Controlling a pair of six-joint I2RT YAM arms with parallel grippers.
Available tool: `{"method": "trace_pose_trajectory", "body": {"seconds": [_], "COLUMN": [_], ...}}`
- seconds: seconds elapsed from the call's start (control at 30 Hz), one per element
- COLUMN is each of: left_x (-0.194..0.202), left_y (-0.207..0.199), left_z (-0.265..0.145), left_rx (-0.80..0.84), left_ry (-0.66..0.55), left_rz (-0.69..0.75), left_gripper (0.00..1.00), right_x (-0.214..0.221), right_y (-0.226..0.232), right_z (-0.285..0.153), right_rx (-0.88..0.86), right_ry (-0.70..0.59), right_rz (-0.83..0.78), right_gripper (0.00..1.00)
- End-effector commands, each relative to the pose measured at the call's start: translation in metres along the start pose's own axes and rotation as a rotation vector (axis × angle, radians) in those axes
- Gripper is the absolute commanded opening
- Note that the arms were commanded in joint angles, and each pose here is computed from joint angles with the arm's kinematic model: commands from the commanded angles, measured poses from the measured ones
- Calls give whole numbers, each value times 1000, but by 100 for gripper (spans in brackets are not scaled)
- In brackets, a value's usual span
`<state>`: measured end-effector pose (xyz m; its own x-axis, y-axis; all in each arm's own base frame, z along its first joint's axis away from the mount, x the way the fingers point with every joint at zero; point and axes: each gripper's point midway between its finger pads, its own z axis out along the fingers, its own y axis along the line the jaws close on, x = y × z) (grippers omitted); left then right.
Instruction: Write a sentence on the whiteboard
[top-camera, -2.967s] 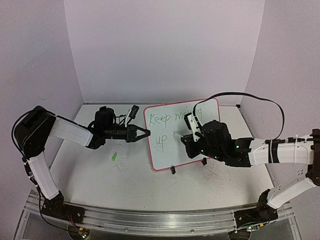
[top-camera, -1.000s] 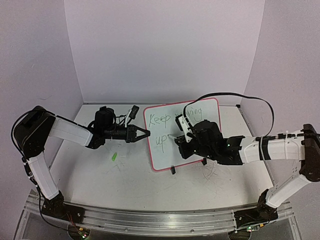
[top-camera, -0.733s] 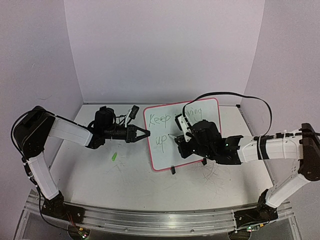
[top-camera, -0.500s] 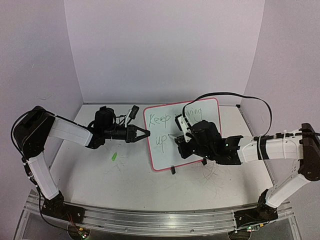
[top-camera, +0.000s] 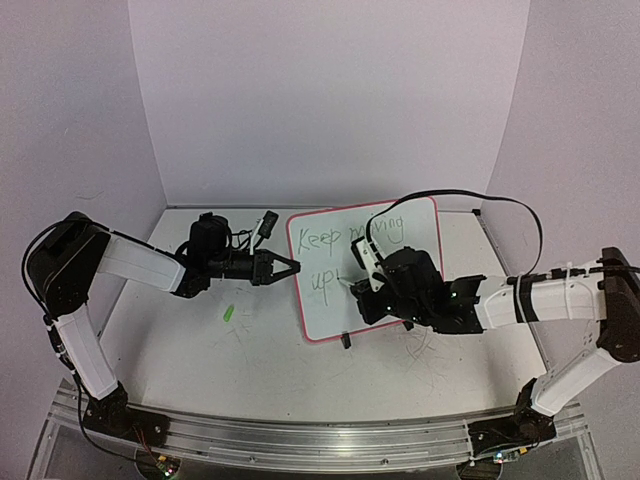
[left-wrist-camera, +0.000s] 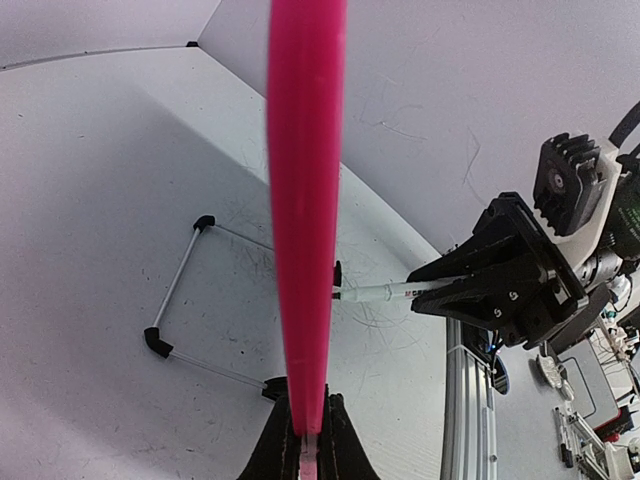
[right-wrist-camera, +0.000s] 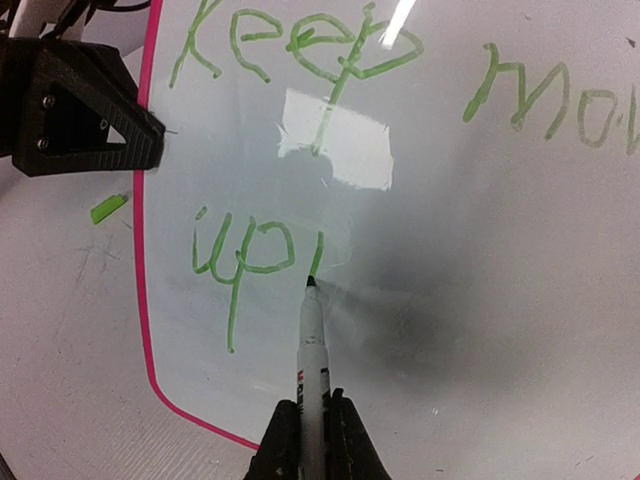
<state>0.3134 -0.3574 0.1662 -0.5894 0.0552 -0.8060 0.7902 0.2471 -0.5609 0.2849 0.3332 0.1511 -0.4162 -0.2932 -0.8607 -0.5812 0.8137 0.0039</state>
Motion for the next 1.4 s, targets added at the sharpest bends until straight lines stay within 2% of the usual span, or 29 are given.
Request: {"method": "trace_pose_trajectory", "body": {"seconds": [0.0,0.97,1.37], "left_x": [-20,-17,-15], "left_y": [-2,-2,-1], "left_z": [-1,-2,-2], "left_rx": [-19,-22,-27], "left_ry": [-29,-21,-18], "left_rz": [72,71,73], "left_gripper": [0,0,0], "right_x": [8,-39,-27], "right_y": [-1,-28,-25], "right_z": [-5,-5,-8], "right_rx": [-6,135,109], "right_ry": [18,-112,-81], "right_rz": [22,66,68], "right_gripper": [0,0,0]}}
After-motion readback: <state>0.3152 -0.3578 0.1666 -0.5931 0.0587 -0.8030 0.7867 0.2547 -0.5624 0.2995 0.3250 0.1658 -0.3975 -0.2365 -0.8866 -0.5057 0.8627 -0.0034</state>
